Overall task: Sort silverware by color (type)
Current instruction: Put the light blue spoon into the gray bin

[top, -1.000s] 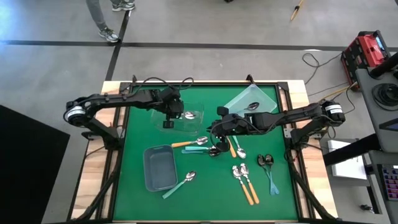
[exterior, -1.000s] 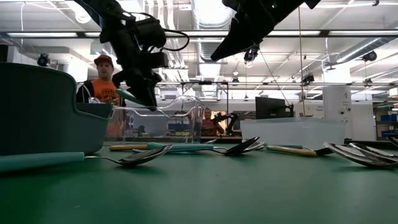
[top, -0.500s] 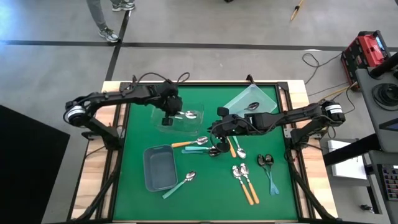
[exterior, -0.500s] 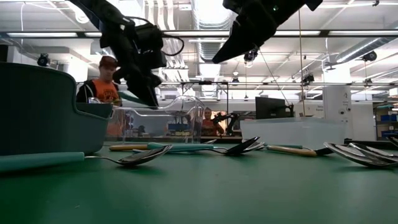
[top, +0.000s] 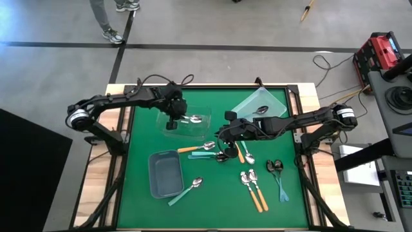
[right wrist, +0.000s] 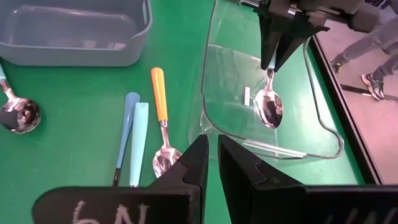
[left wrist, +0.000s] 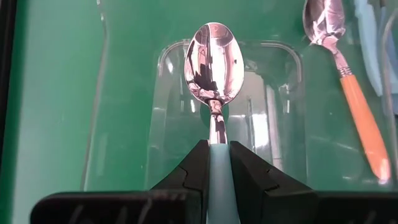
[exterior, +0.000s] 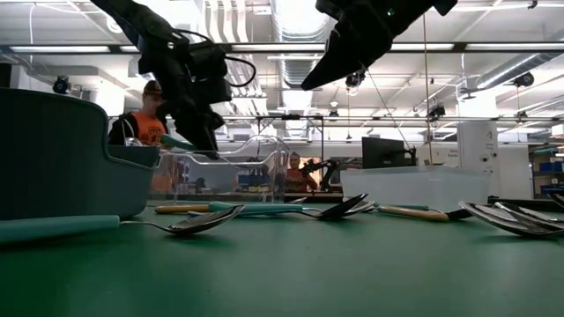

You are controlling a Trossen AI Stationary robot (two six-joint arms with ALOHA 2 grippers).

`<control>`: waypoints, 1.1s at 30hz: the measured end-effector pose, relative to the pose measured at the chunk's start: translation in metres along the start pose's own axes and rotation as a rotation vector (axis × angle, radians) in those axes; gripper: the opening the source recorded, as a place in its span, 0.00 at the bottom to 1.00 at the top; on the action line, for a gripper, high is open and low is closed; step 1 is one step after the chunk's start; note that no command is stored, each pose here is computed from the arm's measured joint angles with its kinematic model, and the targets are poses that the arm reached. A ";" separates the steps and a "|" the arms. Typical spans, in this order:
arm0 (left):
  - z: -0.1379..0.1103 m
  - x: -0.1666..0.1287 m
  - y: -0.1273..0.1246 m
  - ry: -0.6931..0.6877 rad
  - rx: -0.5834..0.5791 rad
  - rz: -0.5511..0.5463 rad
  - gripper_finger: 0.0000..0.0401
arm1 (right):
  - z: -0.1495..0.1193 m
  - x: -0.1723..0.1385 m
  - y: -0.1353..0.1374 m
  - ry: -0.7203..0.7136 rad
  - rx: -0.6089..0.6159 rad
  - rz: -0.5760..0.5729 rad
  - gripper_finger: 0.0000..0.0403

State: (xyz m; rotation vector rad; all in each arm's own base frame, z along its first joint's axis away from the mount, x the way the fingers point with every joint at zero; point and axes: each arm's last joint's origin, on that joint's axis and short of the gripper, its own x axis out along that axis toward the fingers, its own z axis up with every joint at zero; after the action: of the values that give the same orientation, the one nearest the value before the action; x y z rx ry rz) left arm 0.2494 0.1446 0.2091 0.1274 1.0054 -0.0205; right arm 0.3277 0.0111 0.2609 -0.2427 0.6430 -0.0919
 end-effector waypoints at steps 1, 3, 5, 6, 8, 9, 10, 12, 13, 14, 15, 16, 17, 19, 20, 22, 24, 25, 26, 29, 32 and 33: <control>0.000 0.000 0.000 0.001 -0.004 0.002 0.07 | 0.000 0.000 0.000 0.000 0.000 0.000 0.07; 0.000 0.000 0.000 0.001 -0.006 0.002 0.07 | 0.000 0.000 0.000 0.000 0.011 0.000 0.07; 0.000 0.000 0.000 -0.001 -0.005 0.004 0.07 | 0.000 0.000 0.000 0.002 0.018 0.000 0.07; 0.000 0.000 0.000 -0.004 -0.004 0.006 0.07 | 0.000 0.000 0.000 0.003 0.018 0.001 0.07; 0.001 0.000 0.001 -0.007 -0.009 0.007 0.07 | 0.000 0.000 0.000 0.003 0.018 0.001 0.07; 0.001 0.000 0.001 -0.006 -0.015 0.007 0.07 | 0.000 0.000 0.000 0.003 0.018 0.001 0.07; 0.001 -0.001 0.000 -0.008 -0.024 0.009 0.07 | 0.000 0.000 0.000 0.003 0.017 0.000 0.07; 0.002 -0.005 -0.001 -0.020 -0.051 0.017 0.07 | 0.000 0.000 0.000 0.003 0.015 0.001 0.07; 0.003 -0.009 -0.001 -0.032 -0.062 0.024 0.07 | 0.000 0.000 0.000 0.003 0.014 0.001 0.07; 0.004 -0.014 -0.002 -0.043 -0.068 0.031 0.07 | 0.000 0.000 0.000 0.003 0.013 0.000 0.07; 0.005 -0.019 -0.004 -0.054 -0.067 0.036 0.07 | 0.000 0.000 0.000 0.003 0.013 0.000 0.07; 0.005 -0.023 -0.005 -0.063 -0.069 0.041 0.07 | 0.000 0.000 0.000 0.003 0.013 0.000 0.07; 0.006 -0.026 -0.005 -0.075 -0.068 0.049 0.07 | 0.000 0.000 0.000 0.003 0.013 0.000 0.07; 0.007 -0.035 -0.007 -0.099 -0.063 0.063 0.07 | 0.000 0.000 0.000 0.003 0.013 0.000 0.07; 0.008 -0.038 -0.007 -0.111 -0.060 0.069 0.07 | 0.000 0.000 0.000 0.002 0.014 0.000 0.07; 0.008 -0.041 -0.008 -0.122 -0.057 0.074 0.07 | 0.000 0.000 0.000 0.003 0.020 0.000 0.07; 0.007 -0.041 -0.008 -0.120 -0.055 0.073 0.07 | 0.000 0.000 0.000 0.003 0.032 0.000 0.07; 0.007 -0.039 -0.008 -0.115 -0.053 0.070 0.07 | 0.000 0.000 0.000 0.004 0.039 0.000 0.07; 0.006 -0.037 -0.008 -0.109 -0.051 0.067 0.07 | 0.000 0.000 0.000 0.004 0.043 0.000 0.07; 0.003 -0.027 -0.007 -0.075 -0.059 0.048 0.07 | 0.000 0.000 0.000 0.004 0.044 0.000 0.07; 0.001 -0.019 -0.006 -0.052 -0.066 0.035 0.07 | 0.000 0.000 0.000 0.004 0.044 0.000 0.07; 0.001 -0.017 -0.005 -0.046 -0.067 0.031 0.07 | 0.000 0.000 0.000 0.004 0.044 0.000 0.07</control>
State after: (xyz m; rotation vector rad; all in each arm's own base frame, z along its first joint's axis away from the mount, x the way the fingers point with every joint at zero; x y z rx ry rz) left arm 0.2408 0.1384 0.2231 0.0809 0.9574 0.0386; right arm 0.3274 0.0111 0.2606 -0.2001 0.6441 -0.1060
